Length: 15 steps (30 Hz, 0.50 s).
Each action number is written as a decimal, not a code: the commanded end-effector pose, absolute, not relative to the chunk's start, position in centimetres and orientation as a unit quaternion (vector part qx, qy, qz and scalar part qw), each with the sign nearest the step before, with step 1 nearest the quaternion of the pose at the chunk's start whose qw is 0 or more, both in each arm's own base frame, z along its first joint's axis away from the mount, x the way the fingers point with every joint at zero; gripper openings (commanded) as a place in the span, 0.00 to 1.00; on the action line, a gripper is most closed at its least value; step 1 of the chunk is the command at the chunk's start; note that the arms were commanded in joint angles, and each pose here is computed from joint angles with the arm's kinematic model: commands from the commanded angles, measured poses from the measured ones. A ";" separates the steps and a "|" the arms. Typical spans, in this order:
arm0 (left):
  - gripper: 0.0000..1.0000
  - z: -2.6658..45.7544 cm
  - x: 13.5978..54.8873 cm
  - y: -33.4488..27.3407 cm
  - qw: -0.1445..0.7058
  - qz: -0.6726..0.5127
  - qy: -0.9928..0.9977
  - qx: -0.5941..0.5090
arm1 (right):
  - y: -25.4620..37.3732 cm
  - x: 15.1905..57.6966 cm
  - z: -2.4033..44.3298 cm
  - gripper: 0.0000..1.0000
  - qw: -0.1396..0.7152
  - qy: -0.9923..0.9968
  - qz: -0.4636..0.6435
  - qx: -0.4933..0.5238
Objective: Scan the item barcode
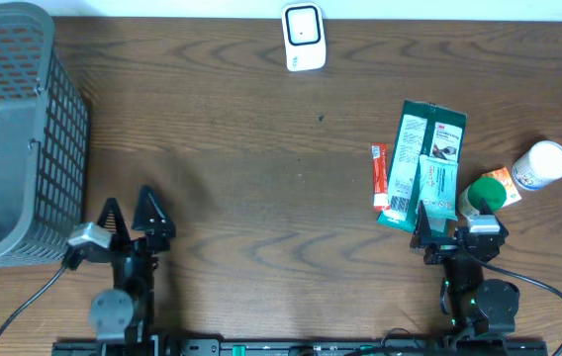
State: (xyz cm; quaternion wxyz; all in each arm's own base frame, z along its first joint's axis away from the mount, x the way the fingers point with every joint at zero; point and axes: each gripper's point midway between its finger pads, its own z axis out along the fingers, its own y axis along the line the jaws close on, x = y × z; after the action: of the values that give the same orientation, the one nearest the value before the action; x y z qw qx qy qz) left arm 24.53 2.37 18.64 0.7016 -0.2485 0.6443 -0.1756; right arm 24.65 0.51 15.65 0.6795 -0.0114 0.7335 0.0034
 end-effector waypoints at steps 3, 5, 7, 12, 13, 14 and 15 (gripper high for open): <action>0.86 13.6 24.3 1.8 0.641 -0.111 0.733 -0.199 | 0.0 24.6 15.6 0.99 0.679 0.734 -0.002 0.001; 0.86 13.7 24.3 1.7 0.644 -0.097 0.738 -0.179 | 0.0 24.6 15.6 0.99 0.679 0.734 -0.002 0.001; 0.86 13.7 24.4 1.3 0.647 -0.075 0.747 -0.133 | 0.0 24.6 15.6 0.99 0.679 0.734 -0.001 0.001; 0.86 13.8 24.4 0.7 0.653 -0.007 0.757 -0.026 | 0.0 24.6 15.6 0.99 0.679 0.734 -0.002 0.001; 0.86 13.8 24.4 0.7 0.652 0.010 0.758 -0.007 | 0.0 24.6 15.6 0.99 0.679 0.734 -0.002 0.001; 0.86 13.8 24.4 0.6 0.652 0.017 0.758 0.002 | 0.0 24.6 15.6 0.99 0.679 0.734 -0.002 0.001; 0.86 13.8 24.4 0.7 0.652 0.027 0.758 0.014 | 0.0 24.6 15.6 0.99 0.679 0.734 -0.002 0.001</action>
State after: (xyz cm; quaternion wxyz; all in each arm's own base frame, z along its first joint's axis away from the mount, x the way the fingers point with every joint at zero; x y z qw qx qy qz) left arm 24.50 0.93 15.21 0.6681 -0.0687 0.7401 -0.0355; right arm 24.65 0.50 15.64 0.6794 -0.0113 0.7337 0.0033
